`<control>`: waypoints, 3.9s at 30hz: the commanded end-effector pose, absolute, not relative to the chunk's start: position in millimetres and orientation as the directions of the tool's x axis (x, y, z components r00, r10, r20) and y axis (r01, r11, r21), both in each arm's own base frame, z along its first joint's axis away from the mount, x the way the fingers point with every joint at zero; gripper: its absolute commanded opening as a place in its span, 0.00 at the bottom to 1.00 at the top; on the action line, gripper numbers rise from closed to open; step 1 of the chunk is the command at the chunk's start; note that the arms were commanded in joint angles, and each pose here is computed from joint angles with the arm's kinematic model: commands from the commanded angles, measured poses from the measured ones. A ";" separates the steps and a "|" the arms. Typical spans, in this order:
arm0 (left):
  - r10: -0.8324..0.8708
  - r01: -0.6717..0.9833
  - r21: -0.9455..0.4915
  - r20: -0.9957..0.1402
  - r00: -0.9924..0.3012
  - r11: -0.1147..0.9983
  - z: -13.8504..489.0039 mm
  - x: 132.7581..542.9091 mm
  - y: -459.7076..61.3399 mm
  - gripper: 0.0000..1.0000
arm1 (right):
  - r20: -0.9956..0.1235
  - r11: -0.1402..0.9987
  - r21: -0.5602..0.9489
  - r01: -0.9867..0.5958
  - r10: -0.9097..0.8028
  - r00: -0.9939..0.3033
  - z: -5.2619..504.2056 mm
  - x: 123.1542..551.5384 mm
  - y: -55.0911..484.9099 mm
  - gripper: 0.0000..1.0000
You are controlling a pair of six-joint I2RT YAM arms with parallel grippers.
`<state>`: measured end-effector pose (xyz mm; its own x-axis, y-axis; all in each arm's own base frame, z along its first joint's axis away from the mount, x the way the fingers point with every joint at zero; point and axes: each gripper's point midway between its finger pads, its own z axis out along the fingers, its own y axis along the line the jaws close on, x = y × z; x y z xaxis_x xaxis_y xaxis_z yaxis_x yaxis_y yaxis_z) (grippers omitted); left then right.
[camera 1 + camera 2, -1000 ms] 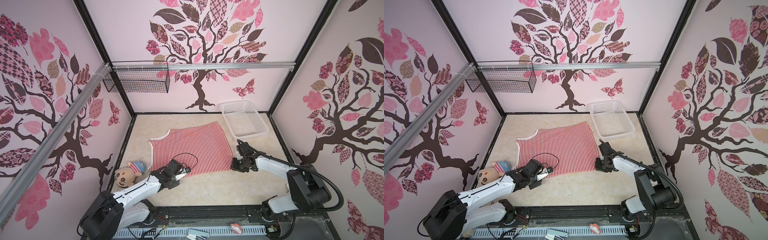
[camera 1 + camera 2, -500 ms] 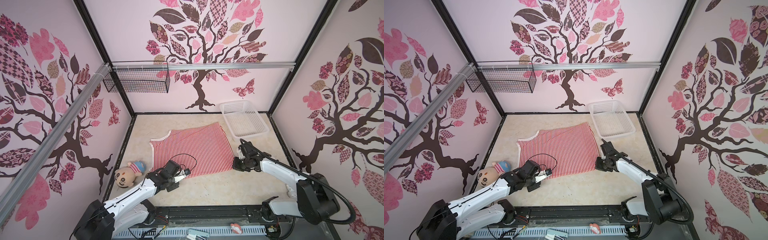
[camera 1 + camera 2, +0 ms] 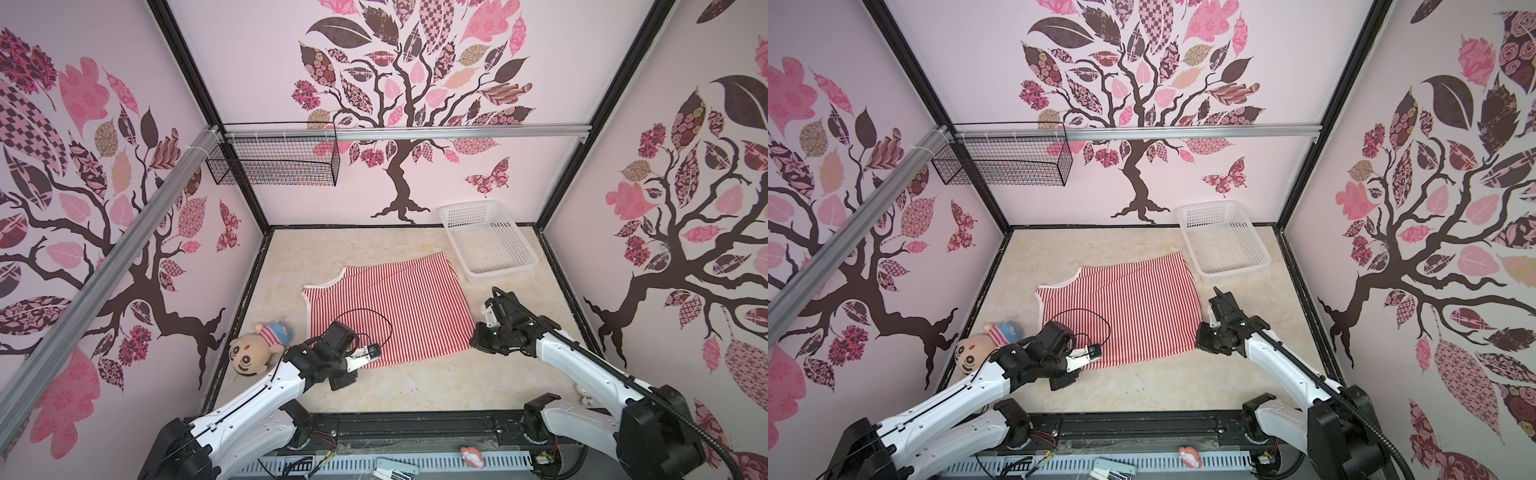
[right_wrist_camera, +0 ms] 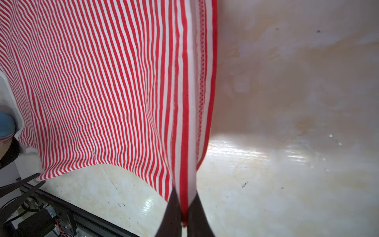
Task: Fold and stack tank tops
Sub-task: Fold the tank top at the center of the table.
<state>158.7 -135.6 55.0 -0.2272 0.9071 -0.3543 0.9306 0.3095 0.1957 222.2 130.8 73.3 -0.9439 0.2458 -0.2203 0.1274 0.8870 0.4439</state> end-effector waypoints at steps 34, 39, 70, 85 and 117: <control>0.791 0.744 0.338 -0.461 -0.403 0.576 76.3 304.4 -120.4 0.19 | -0.253 0.867 0.482 0.124 0.273 -0.928 82.5 340.3 149.2 0.13; 0.794 0.748 0.337 -0.459 -0.399 0.571 76.8 310.3 -122.4 0.20 | -0.253 0.870 0.478 0.123 0.271 -0.929 78.9 347.0 149.9 0.16; 0.736 0.769 0.086 -0.373 -0.565 0.634 37.1 321.5 -112.1 0.52 | -0.252 0.876 0.459 0.152 0.292 -0.923 69.0 370.4 145.2 0.18; 0.696 0.761 -0.062 -0.361 -0.621 0.646 32.5 314.1 -106.2 0.35 | -0.234 0.874 0.460 0.154 0.287 -0.929 61.4 370.1 147.1 0.18; 0.681 0.768 -0.073 -0.415 -0.603 0.636 62.2 317.0 -112.5 0.00 | -0.249 0.869 0.470 0.156 0.300 -0.921 69.3 376.4 147.1 0.15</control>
<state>306.6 -110.0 45.0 -0.6222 0.6904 -0.3691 0.7641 0.6382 -0.0943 370.0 149.1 64.7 -0.9233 0.2877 -0.2545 0.1402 0.8692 0.4742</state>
